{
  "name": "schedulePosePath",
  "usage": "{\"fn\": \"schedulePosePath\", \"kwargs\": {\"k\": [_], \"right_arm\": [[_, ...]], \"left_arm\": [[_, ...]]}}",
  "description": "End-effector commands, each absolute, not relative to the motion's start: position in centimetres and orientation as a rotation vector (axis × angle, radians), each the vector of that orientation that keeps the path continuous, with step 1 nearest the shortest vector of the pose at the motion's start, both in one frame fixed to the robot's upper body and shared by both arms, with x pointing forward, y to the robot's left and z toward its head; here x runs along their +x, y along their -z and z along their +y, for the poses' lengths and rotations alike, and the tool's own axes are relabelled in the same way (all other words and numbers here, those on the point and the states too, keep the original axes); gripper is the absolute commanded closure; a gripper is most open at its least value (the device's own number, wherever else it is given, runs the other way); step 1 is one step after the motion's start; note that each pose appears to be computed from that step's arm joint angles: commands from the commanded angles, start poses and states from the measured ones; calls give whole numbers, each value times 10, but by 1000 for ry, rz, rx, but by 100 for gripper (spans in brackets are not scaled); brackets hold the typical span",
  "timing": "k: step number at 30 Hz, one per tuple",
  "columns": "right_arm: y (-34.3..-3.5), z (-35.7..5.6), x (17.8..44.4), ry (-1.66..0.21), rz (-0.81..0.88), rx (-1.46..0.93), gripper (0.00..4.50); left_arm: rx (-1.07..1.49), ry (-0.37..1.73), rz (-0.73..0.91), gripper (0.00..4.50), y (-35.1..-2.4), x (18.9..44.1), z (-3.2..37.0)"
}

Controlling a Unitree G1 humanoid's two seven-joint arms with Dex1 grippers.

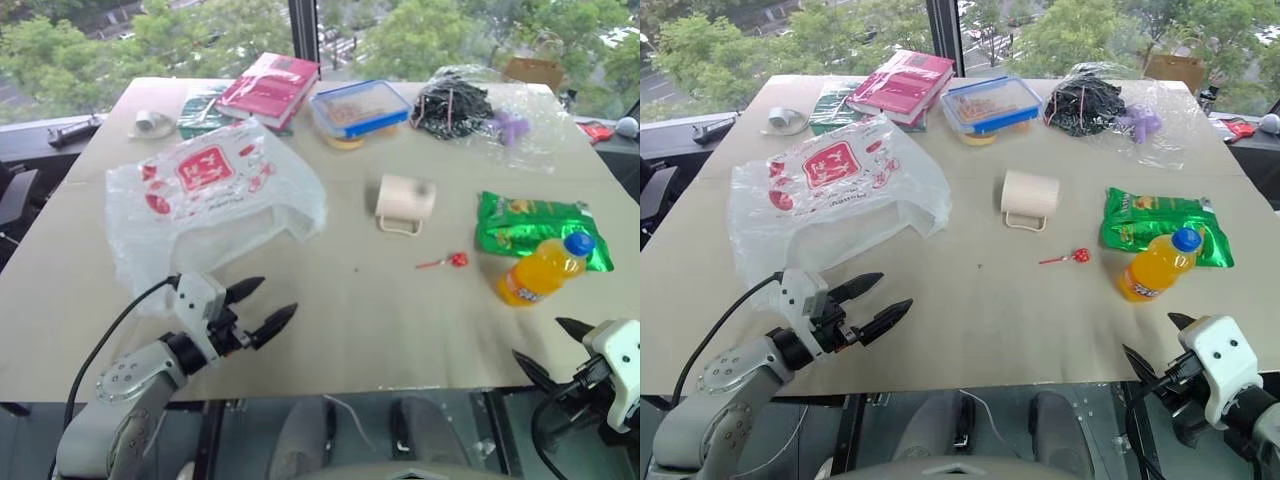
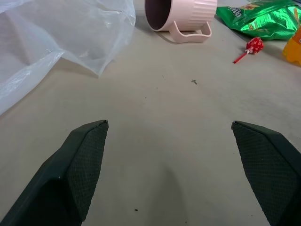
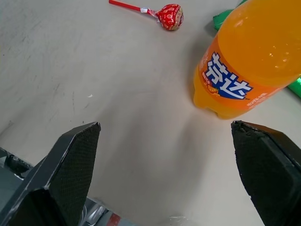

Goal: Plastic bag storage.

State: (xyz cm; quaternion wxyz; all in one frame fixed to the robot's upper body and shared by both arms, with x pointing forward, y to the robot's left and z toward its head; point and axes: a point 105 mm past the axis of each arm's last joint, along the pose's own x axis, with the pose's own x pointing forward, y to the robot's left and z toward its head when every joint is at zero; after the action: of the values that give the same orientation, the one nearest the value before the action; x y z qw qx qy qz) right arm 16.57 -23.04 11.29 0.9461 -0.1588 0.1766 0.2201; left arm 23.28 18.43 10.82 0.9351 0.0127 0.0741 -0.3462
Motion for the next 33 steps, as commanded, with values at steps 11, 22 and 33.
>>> {"fn": "schedulePosePath", "kwargs": {"k": [11,22,33], "right_arm": [[-132,-202,184,-535,216,-328,0],[-137,-185,187,-566,168,-332,0],[-162,-151,198,-642,24,-335,0]], "left_arm": [[-5,705,43,7,-128,242,175],[-10,717,33,7,-133,250,170],[-69,693,19,7,-137,262,177]]}}
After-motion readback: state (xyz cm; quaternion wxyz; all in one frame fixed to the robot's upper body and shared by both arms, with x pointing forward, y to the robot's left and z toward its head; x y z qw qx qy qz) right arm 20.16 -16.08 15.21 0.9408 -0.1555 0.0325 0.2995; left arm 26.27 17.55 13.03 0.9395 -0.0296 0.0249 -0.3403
